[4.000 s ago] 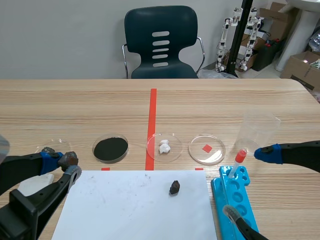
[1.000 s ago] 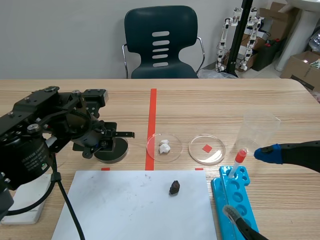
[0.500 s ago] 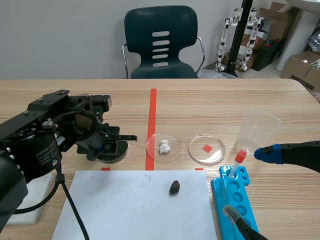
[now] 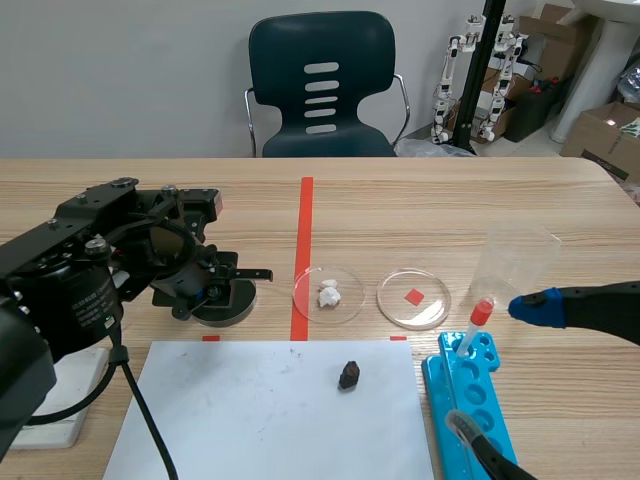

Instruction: Lower the mineral onto the iron filings and hold still

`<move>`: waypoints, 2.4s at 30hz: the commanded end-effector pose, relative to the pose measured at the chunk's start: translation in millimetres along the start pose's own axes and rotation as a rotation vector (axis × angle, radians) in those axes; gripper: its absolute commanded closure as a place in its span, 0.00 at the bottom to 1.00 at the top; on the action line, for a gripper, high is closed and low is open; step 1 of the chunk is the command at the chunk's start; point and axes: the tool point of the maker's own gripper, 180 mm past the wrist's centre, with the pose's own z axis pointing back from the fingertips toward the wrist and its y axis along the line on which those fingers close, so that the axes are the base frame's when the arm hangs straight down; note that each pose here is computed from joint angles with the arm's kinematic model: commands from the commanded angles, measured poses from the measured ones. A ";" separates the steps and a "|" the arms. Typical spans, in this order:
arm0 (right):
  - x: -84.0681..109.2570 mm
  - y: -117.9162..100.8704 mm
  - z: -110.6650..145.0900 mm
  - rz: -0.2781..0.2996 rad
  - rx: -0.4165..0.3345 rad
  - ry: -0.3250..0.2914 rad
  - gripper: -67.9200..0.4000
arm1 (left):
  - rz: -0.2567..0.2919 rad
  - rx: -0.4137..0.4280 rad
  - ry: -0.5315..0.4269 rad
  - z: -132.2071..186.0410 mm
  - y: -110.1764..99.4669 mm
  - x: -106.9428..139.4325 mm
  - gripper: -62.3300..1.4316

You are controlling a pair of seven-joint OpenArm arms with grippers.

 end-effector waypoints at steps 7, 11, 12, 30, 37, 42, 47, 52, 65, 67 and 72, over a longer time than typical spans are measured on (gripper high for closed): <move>4.7 -1.0 -0.4 -0.007 -0.004 -0.020 0.22 | 0.001 -0.006 -0.035 3.8 -3.0 14.0 0.88; 4.7 -1.0 -0.4 -0.007 -0.004 -0.020 0.22 | 0.001 -0.006 -0.033 3.7 -3.0 13.0 0.88; 4.7 -1.0 -0.4 -0.007 -0.004 -0.020 0.22 | 0.000 -0.005 -0.033 3.7 -2.7 12.6 0.88; 4.7 -1.0 -0.4 -0.007 -0.004 -0.020 0.22 | -0.111 -0.064 -0.363 70.0 -11.2 35.9 0.88; 4.7 -1.0 -0.4 -0.007 -0.004 -0.020 0.22 | -0.215 -0.099 -0.513 115.2 -11.3 16.0 0.88; 4.7 -1.0 -0.4 -0.007 -0.004 -0.020 0.22 | -0.303 -0.211 -0.636 156.4 -30.3 -6.3 0.88; 4.7 -1.0 -0.4 -0.007 -0.004 -0.020 0.22 | -0.326 -0.301 -0.727 193.8 -41.8 -30.7 0.88; 4.7 -1.0 -0.4 -0.007 -0.004 -0.020 0.22 | -0.374 -0.310 -0.730 215.8 -42.4 -56.5 0.88; 4.7 -1.0 -0.4 -0.007 -0.004 -0.020 0.22 | -0.501 -0.309 -0.786 253.0 -45.3 -96.2 0.88; 4.7 -1.0 -0.4 -0.007 -0.004 -0.020 0.22 | -0.500 -0.310 -0.778 252.4 -45.2 -98.1 0.88; 4.7 -1.0 -0.4 -0.007 -0.004 -0.020 0.22 | -0.502 -0.307 -0.773 251.0 -44.5 -98.4 0.88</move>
